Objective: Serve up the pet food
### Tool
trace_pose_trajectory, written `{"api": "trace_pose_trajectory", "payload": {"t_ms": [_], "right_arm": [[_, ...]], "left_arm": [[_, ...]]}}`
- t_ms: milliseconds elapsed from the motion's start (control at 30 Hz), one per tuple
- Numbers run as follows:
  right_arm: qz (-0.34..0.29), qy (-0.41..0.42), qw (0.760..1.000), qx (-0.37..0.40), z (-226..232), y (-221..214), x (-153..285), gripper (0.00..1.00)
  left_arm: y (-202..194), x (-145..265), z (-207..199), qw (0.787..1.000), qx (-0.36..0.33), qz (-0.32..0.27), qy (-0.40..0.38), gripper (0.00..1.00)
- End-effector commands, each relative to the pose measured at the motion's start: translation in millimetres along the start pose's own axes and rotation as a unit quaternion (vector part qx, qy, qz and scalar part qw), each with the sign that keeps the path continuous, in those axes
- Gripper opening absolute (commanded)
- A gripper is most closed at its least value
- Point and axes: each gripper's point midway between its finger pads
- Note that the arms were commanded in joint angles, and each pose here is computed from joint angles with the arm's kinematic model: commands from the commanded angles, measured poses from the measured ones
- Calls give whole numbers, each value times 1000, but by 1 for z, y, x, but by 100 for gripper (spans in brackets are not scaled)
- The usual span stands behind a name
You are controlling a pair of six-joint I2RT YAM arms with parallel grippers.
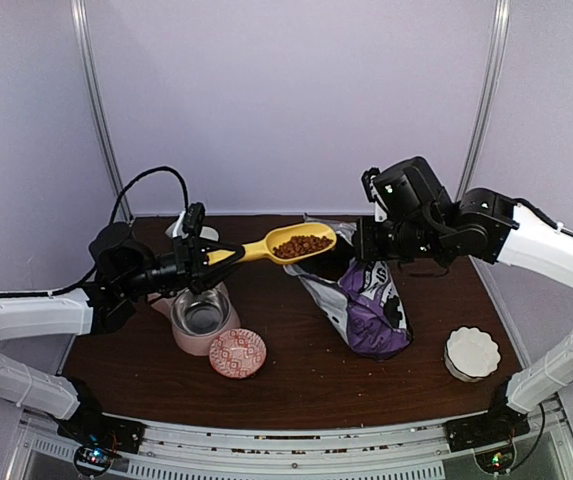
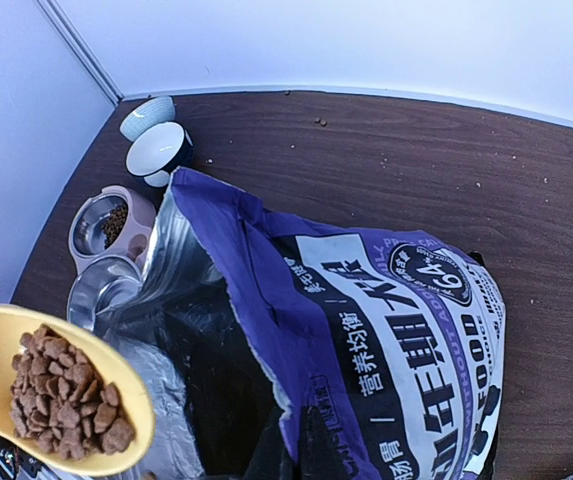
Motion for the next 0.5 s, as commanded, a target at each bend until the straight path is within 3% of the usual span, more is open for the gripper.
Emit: {"api": "trace_pose_trajectory", "payload": {"t_ms": [0,267,467], "right_arm": [[-33,-6,999,-21,-8,16,15,1],[-34,-12,999,-23,-12,14,16,2],[-37,-14,999,-25,-14,16,18,2]], "left_arm": [[-1,2,-39,997,-31,7,-73,0],[10,10,-28,999,-12,-27,-42,0],[29,33,0,995,28,-87,29,0]]}}
Point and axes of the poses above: each gripper's point midway between its finger pads, its own x axis back along the fingers, its own z axis along the line the jaws close on, y = z × x, and after that the axes turned 7 degrees about x, right-handed
